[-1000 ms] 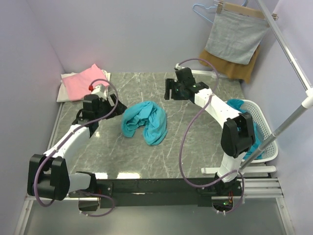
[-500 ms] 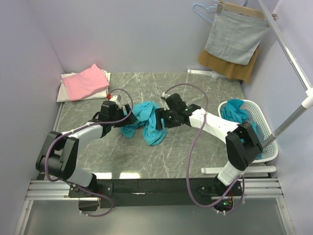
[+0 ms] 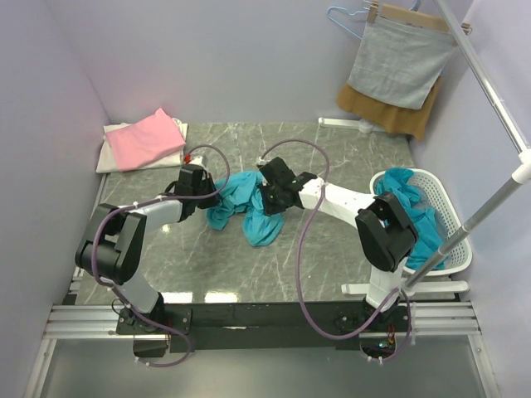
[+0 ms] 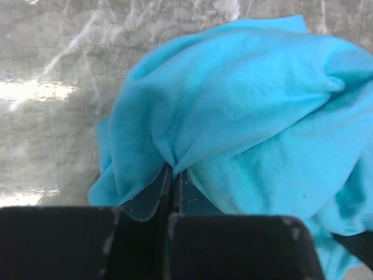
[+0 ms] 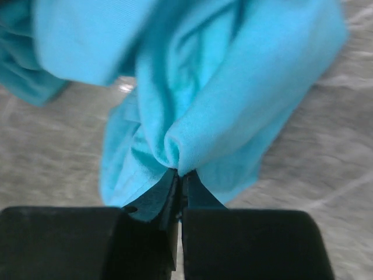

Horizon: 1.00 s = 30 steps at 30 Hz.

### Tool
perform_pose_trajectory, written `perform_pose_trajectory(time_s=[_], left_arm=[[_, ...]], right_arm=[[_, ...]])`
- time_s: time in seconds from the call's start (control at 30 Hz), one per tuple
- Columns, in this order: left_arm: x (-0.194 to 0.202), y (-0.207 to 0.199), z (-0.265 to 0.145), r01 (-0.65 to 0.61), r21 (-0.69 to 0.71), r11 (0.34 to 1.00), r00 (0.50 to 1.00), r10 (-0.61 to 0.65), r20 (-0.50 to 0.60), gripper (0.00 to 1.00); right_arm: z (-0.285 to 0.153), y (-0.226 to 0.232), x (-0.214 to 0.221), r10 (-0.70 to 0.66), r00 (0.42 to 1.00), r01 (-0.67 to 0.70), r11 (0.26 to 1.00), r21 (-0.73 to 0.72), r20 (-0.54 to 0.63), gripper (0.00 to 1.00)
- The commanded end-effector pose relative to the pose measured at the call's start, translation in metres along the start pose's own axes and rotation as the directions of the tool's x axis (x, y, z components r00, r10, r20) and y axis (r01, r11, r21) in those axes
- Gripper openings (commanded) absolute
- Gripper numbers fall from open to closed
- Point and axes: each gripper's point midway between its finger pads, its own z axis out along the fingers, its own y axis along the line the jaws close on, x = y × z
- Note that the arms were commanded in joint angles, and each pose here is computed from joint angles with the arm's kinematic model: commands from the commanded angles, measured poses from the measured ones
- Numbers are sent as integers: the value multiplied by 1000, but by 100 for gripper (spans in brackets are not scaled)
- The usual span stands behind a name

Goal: Fold and stack the t-shirts
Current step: Flatten out the tshirt

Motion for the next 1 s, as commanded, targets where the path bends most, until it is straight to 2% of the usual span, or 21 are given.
perform_pose_trajectory(time_s=[0.0,0.07,0.13,0.2,0.23,0.3,0.47,0.6,0.7,0.8,0.9,0.97], left_arm=[[-21,-1,-17,2,-58,998,999,1,44,1],[-43,-17,-45,6,-13,1000,993,-4,117,1],[-49,-11,-69,19,-70,997,991,-9,132,1],[-79,-27,-107,28,-41,999,974,-18,224,1],[-77,-24,-119,33,-66,997,977,-19,213,1],[-98,-37,-156,38,-33,999,959,-28,283,1],[-102,-43,-223,35,-29,999,951,-25,308,1],[-106,-37,-269,38,-62,997,930,-13,367,1],[-116,-31,-300,49,-108,993,907,1,421,5],[-122,-30,-306,50,-127,991,905,9,425,5],[-115,-28,-279,46,-119,992,914,7,405,7],[-94,-19,-241,45,-132,990,944,1,329,8]], right_arm=[[-56,-16,-32,-50,989,33,992,118,138,0],[-83,-18,-32,-66,983,45,992,118,172,0],[-132,-14,-36,-73,966,53,995,88,248,0],[-175,-12,-36,-66,948,50,997,59,312,0],[-190,-8,-37,-64,940,55,998,35,336,0],[-222,-7,-31,-40,928,40,999,9,371,0],[-280,4,-20,5,907,34,996,-86,420,0],[-328,7,-18,23,863,50,990,-131,504,0],[-340,7,-16,3,856,76,988,-132,517,1],[-323,-4,-15,-41,877,79,995,-58,479,4],[-278,-26,-18,-81,906,51,995,81,416,6],[-242,-42,-25,-100,925,37,984,176,368,6]])
